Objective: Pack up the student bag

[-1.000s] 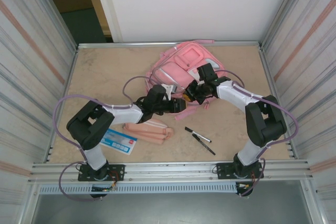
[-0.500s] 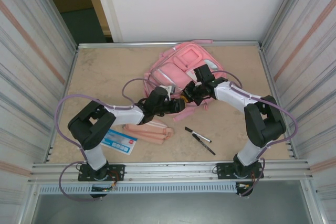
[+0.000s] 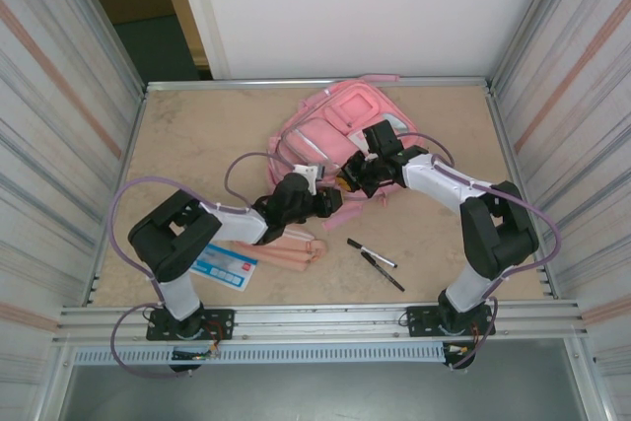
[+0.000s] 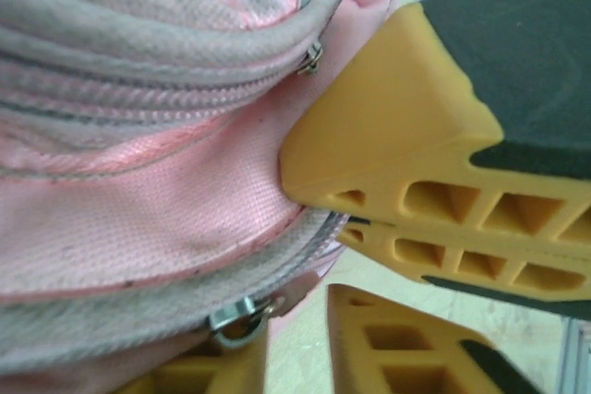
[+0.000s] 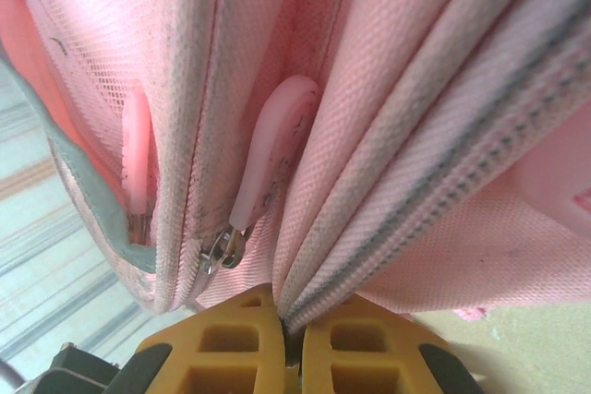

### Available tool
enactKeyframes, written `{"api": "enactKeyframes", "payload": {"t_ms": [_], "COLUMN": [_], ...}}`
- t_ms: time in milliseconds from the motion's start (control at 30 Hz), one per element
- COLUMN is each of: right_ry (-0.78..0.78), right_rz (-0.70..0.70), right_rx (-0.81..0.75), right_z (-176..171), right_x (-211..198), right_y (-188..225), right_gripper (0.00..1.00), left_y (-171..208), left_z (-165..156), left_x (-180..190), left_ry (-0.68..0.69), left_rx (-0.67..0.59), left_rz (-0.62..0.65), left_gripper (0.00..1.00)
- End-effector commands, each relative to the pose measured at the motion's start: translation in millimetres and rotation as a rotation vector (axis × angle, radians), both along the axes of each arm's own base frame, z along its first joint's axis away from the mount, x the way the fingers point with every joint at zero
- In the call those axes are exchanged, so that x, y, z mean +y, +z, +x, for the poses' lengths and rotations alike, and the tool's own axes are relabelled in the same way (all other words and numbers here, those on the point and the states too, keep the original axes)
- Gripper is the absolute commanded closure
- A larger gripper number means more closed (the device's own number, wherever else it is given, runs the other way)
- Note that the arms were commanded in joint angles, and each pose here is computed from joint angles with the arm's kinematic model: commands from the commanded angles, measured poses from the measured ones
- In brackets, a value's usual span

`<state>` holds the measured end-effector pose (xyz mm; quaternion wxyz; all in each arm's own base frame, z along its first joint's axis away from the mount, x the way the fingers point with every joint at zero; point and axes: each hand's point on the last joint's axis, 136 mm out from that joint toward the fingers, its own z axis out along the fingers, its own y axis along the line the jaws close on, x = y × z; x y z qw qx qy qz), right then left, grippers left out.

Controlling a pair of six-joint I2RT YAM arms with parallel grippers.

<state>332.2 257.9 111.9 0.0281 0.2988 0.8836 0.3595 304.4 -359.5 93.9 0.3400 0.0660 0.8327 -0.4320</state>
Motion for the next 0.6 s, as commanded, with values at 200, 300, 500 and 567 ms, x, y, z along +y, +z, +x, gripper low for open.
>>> {"api": "enactKeyframes", "payload": {"t_ms": [200,300,500,567], "right_ry": [0.073,0.062,0.07,0.078], "right_rz": [0.126,0.128,0.136,0.14], "right_rx": [-0.068,-0.058,-0.068,-0.065], "right_z": [-6.5,-4.2,-2.5,-2.4], "right_x": [21.7,18.9,23.3,26.8], "right_y": [46.6,45.5,49.7,50.3], "right_gripper": [1.0,1.0,1.0,1.0], "left_y": [12.4,-4.2,-17.9,-18.7], "left_z": [12.5,14.3,7.6,4.8], "left_x": [0.0,20.2,40.4,45.2], "left_ry": [0.016,0.106,0.148,0.157], "left_rx": [-0.104,-0.041,0.016,0.021], "left_rz": [-0.049,-0.021,0.012,0.019], "left_gripper": [0.71,0.6,0.6,0.6]}}
